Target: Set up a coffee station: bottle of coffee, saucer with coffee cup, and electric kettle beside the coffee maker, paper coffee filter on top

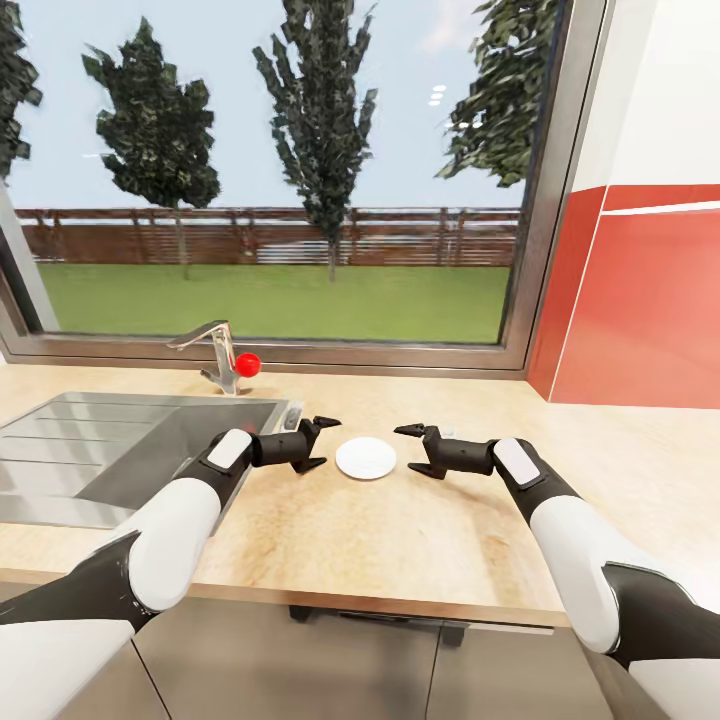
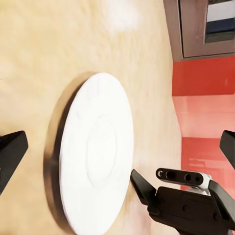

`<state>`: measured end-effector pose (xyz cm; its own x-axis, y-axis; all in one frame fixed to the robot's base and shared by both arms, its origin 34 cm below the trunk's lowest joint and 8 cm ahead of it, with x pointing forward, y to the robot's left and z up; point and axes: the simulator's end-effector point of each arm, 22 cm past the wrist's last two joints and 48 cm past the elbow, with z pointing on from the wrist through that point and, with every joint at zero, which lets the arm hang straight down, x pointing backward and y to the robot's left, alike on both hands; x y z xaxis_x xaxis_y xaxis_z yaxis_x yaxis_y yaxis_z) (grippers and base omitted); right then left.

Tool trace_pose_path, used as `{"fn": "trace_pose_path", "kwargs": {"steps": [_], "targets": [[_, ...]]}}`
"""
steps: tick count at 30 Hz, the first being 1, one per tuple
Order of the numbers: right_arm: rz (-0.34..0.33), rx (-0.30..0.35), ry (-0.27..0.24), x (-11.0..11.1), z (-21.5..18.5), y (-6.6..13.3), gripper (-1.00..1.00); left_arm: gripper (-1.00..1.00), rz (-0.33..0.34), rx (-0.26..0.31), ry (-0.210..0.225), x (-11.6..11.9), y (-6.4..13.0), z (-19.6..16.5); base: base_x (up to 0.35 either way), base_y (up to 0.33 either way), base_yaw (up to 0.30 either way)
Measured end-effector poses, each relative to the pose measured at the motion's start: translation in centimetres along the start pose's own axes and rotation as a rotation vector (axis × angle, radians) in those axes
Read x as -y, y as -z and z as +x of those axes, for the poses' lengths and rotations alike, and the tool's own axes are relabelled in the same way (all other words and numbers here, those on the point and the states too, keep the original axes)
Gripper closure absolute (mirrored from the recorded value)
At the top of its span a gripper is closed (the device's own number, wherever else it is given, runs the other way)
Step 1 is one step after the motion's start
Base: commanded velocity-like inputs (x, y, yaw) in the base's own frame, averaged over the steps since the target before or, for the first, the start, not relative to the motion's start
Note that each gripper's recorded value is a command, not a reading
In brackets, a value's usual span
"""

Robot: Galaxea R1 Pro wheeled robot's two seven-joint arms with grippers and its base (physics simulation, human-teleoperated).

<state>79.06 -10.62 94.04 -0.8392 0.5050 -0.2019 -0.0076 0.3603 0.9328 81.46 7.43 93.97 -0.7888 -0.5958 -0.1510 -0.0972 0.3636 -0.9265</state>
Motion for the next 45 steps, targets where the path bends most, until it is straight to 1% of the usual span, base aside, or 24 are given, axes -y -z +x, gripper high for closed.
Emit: {"fn": "trace_pose_path", "kwargs": {"steps": [24,35,41,45], "targets": [[-0.001,0.001,0.000,0.0,0.0,-0.1,-1.00,-1.00,0.000,0.001,0.001,0.0,0.0,0.0,0.039,0.000,0.000],[-0.014,-0.024,0.003,-0.9,1.4,-1.4,-1.00,-1.00,0.000,0.002,0.002,0.0,0.0,0.0,0.002,0.000,0.000],[-0.005,-0.027,-0.002,-0.8,1.6,-1.7,-1.00,-1.00,-0.001,0.002,0.000,0.0,0.0,0.0,0.000,0.000,0.000],[-0.001,-0.037,-0.005,-1.1,2.2,-2.3,-1.00,-1.00,0.001,-0.003,-0.002,0.2,-0.3,0.3,0.000,0.000,0.000]]}}
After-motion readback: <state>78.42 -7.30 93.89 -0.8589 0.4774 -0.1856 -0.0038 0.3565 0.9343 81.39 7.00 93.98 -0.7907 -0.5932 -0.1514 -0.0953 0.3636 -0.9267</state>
